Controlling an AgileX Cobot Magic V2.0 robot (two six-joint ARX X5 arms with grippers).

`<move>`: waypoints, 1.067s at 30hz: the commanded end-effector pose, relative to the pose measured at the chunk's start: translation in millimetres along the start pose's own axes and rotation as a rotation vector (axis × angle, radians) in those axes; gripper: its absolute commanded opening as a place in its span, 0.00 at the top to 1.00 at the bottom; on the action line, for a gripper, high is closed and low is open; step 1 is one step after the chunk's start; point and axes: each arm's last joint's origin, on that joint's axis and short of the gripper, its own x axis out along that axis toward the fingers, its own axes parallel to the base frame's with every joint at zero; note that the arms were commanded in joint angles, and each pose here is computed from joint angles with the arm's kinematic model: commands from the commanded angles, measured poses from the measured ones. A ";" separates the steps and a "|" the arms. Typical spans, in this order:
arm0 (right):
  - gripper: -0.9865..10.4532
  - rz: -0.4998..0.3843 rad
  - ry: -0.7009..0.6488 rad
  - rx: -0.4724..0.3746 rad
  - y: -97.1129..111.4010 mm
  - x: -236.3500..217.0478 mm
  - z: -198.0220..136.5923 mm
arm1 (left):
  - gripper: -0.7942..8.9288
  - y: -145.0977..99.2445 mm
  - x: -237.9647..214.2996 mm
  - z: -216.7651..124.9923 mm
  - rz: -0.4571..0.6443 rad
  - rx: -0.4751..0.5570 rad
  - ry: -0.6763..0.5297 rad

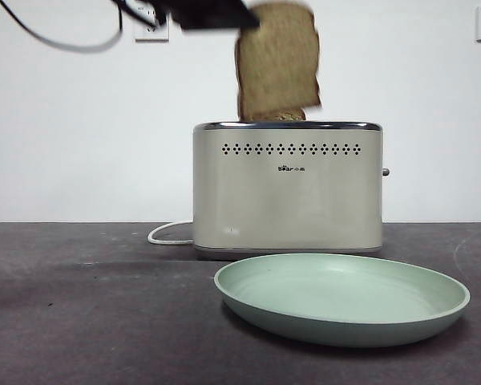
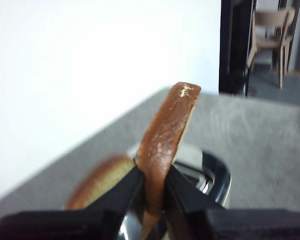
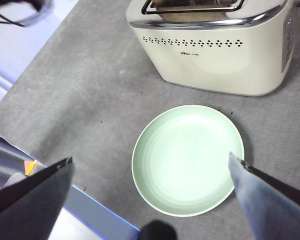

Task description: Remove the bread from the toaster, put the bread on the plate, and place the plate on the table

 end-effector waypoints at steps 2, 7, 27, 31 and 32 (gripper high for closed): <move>0.37 0.001 0.005 -0.002 -1.0 1.8 1.3 | 0.93 -5.9 -23.4 25.7 -0.001 0.012 -0.049; 0.37 -0.022 0.041 0.045 -8.0 11.3 4.8 | 0.93 -19.6 -76.4 60.5 0.015 0.000 -0.049; 0.37 -0.080 0.344 0.222 -72.6 108.0 16.8 | 0.92 -73.9 -237.1 46.3 0.271 -0.301 0.071; 0.43 -0.093 0.431 0.234 -85.5 131.6 11.3 | 0.92 -87.7 -266.2 25.7 0.305 -0.361 0.083; 0.44 -0.085 0.457 0.240 -88.1 139.1 9.2 | 0.93 -91.1 -273.4 21.7 0.310 -0.383 0.084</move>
